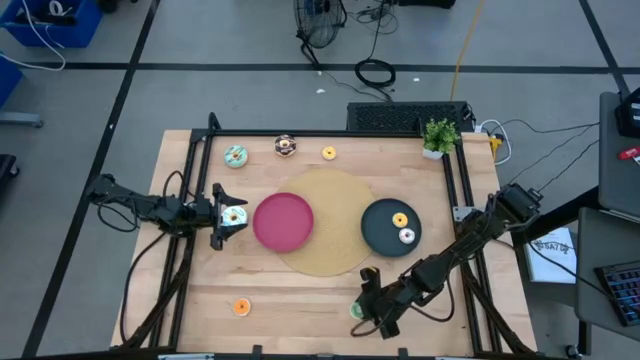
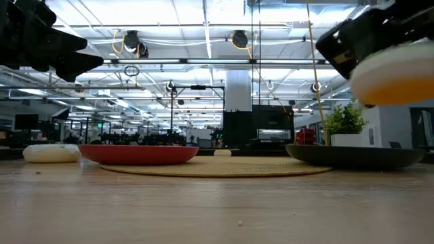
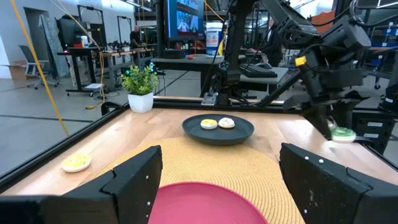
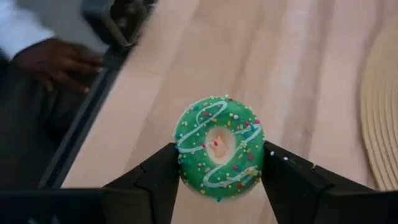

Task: Pick & Place donuts
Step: Put the small green donut on the black plate

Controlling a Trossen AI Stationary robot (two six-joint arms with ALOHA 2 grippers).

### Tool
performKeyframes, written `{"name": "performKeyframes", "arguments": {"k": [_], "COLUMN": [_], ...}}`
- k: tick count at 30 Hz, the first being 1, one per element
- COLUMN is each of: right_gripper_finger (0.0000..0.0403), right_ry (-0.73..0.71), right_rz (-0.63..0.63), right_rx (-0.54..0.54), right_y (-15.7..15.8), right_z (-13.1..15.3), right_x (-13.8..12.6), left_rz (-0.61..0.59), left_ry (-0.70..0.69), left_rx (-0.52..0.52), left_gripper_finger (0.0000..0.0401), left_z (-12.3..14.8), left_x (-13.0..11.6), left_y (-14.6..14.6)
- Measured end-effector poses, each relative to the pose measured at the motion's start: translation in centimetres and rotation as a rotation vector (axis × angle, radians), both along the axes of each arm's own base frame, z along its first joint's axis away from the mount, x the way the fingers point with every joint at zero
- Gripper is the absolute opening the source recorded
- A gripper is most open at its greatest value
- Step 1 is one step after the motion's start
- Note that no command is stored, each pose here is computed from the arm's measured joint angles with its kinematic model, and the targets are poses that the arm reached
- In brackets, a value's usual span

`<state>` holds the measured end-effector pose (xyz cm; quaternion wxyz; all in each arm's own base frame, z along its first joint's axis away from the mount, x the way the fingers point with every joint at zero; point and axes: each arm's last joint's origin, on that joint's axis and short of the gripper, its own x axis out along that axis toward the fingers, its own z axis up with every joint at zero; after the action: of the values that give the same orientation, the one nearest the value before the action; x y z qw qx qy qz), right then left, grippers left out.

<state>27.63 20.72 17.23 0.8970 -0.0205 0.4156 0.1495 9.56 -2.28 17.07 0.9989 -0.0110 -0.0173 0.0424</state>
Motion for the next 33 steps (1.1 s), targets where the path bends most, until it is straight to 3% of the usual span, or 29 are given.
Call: {"name": "performKeyframes", "arguments": {"k": [13,26,33], "right_gripper_finger": [0.0196,0.0196,0.0196], "right_ry": [0.080,0.300,0.396], "right_rz": [-0.364,-0.534,-0.524], "right_rx": [0.013,-0.115,-0.143], "right_y": [-2.5,-5.6,-6.0], "right_z": [-0.7,-1.8,-1.4], "right_x": [0.5,-0.6,-1.7], "left_rz": [0.000,0.000,-0.001], "left_ry": [0.000,0.000,0.000], "left_rx": [0.000,0.000,0.000], "left_gripper_finger": [0.0319,0.0319,0.0319], "left_z": [0.0,0.0,0.0], "left_x": [0.0,0.0,0.0], "left_y": [0.0,0.0,0.0]}}
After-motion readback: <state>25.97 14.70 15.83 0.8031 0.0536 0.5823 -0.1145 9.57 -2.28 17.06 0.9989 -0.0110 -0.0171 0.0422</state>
